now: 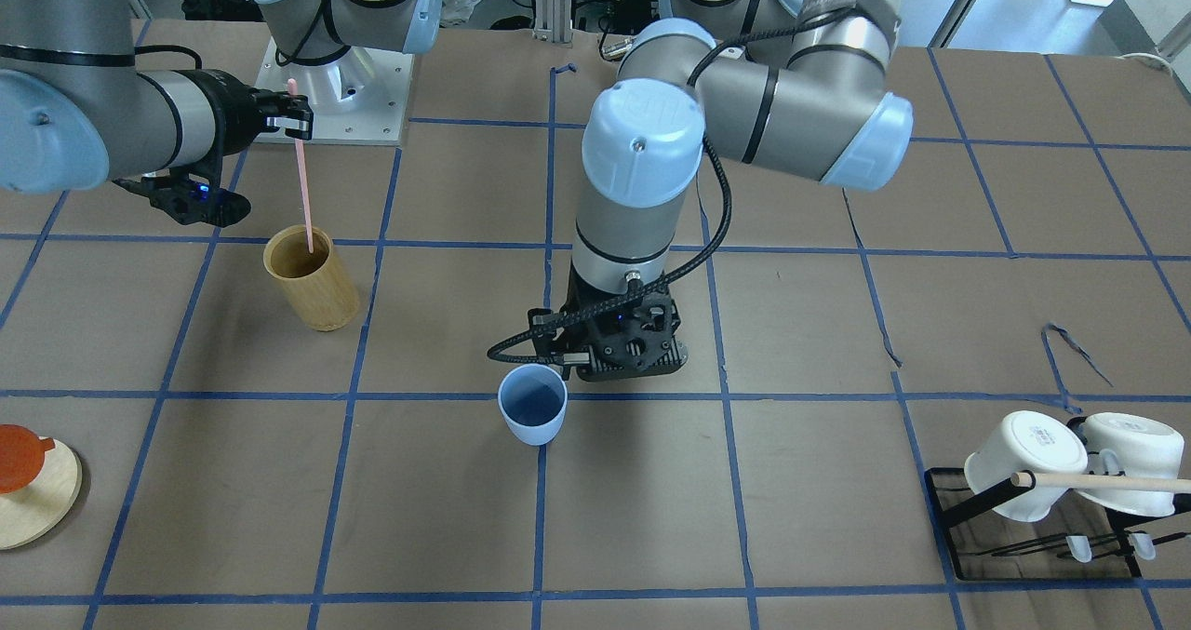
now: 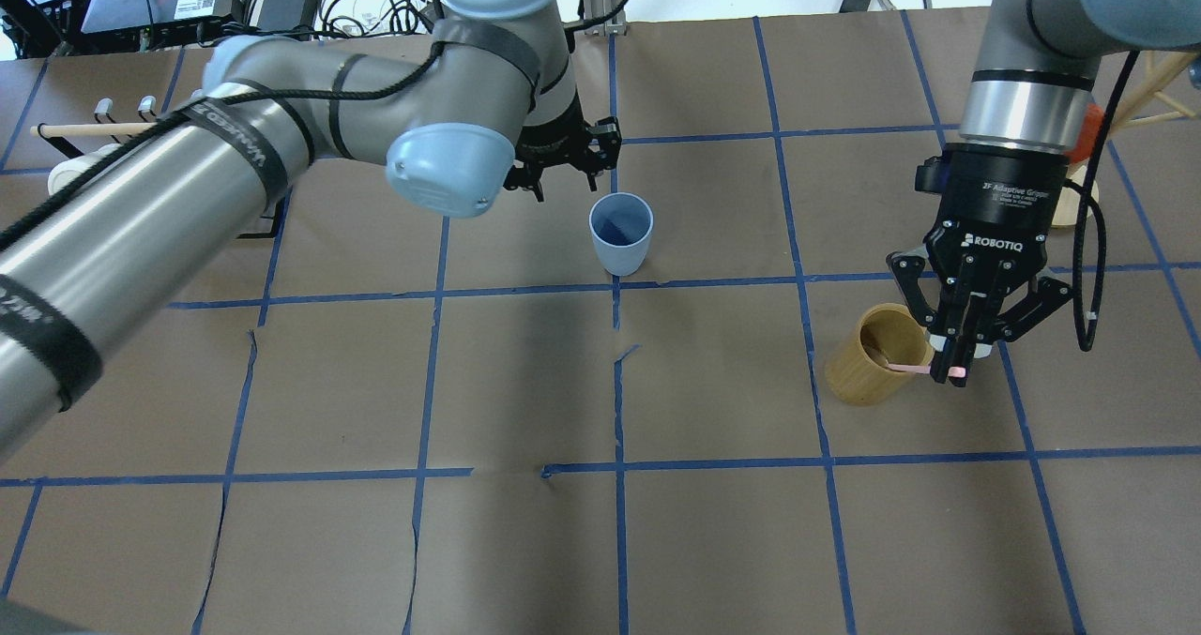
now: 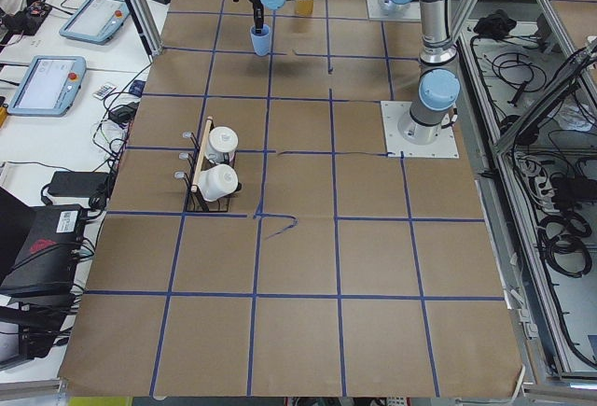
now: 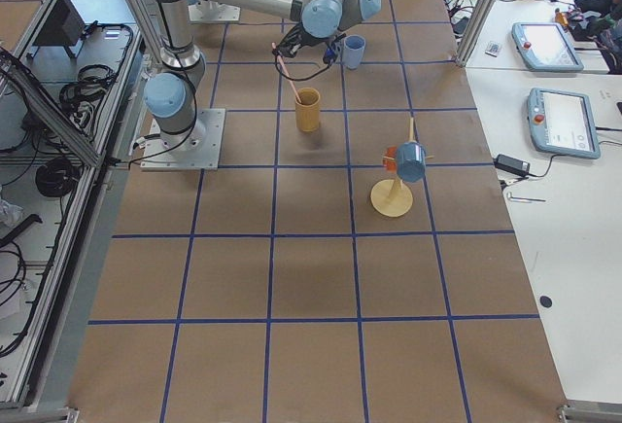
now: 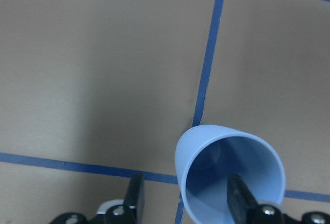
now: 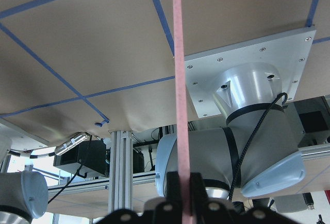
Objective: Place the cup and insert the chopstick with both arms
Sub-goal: 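Release the blue cup and retract the left gripper while the right gripper lifts the chopstick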
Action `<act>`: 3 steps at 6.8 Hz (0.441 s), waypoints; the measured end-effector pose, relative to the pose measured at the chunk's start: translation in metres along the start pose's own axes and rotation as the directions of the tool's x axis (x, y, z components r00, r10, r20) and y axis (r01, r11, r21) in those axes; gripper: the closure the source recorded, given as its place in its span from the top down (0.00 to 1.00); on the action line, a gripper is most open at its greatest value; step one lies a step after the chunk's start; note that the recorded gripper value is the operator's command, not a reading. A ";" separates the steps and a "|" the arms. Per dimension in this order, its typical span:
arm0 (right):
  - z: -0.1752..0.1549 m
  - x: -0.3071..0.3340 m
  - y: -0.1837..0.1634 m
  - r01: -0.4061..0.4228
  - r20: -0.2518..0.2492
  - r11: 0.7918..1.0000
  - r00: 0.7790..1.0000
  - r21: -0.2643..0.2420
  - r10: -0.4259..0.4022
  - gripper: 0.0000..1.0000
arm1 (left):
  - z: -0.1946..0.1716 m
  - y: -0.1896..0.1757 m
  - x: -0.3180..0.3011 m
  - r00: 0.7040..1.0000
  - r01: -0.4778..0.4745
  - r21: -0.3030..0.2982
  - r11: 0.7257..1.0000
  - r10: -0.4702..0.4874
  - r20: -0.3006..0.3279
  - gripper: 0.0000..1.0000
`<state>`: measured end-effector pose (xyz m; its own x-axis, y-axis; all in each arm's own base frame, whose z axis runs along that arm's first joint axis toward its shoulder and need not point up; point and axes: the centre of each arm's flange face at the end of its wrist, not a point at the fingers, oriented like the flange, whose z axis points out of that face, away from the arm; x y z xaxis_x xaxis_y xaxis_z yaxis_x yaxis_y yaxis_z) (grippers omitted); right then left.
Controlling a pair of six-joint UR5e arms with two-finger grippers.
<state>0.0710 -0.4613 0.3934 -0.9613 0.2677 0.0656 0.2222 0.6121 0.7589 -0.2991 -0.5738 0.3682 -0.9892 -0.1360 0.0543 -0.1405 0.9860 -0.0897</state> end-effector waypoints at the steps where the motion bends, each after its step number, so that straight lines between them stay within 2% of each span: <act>1: -0.012 0.001 0.009 0.000 0.001 1.000 1.000 0.016 0.000 0.03 | -0.031 -0.002 -0.029 0.999 -0.034 -0.032 0.999 0.034 0.021 0.79; 2: -0.027 0.002 0.022 0.001 0.006 0.999 1.000 0.036 -0.002 0.00 | -0.060 0.000 -0.057 0.996 -0.083 -0.048 0.995 0.085 0.025 0.83; 3: -0.042 0.002 0.038 0.003 0.018 0.999 1.000 0.052 -0.004 0.00 | -0.089 0.005 -0.077 0.992 -0.124 -0.034 0.992 0.125 0.022 0.89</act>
<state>0.0710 -0.4688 0.4499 -0.9590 0.2788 0.0509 0.2275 0.6504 0.7247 -0.2203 -0.5495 0.4516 -0.9997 -0.0142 0.0210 -0.0155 0.9980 -0.0615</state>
